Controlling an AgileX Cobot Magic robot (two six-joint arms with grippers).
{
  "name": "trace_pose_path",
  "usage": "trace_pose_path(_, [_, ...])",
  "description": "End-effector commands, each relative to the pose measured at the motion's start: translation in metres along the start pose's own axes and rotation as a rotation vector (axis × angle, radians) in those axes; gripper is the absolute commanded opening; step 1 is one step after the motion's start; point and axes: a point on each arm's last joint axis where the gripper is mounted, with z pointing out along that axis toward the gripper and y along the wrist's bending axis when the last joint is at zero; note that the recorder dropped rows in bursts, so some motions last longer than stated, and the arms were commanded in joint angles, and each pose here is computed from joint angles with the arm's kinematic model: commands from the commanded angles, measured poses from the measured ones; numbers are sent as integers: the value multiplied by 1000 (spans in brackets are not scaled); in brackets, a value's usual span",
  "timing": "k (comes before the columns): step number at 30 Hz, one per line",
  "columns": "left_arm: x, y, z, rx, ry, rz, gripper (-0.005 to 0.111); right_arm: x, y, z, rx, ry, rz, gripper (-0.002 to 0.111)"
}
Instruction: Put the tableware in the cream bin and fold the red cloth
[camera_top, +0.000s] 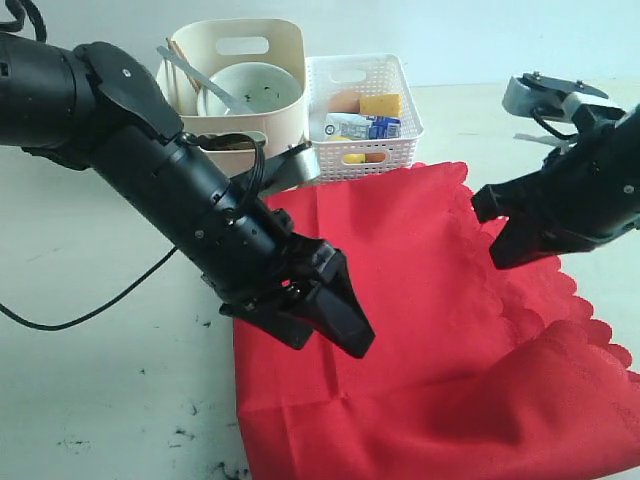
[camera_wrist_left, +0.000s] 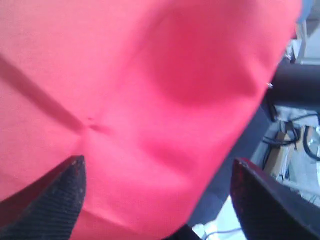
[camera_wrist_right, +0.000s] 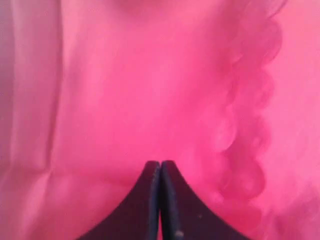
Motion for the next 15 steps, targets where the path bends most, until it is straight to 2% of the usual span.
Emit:
trace_pose_path(1, [12,-28,7,22,75,102,75,27,23,-9,-39,65,-103,0])
trace_pose_path(3, [19,-38,16,-1,126,149,75,41,28,-8,-23,108,-142,0])
trace_pose_path(6, [28,-52,30,-22,188,212,75,59,25,-2,30,166,-122,0])
trace_pose_path(10, [36,-66,48,-73,214,261,76,76,19,8,49,233,-105,0])
trace_pose_path(12, [38,-67,55,-117,207,268,76,81,16,11,58,250,-90,0])
trace_pose_path(15, [40,-59,64,-168,204,241,76,88,9,18,96,297,-71,0])
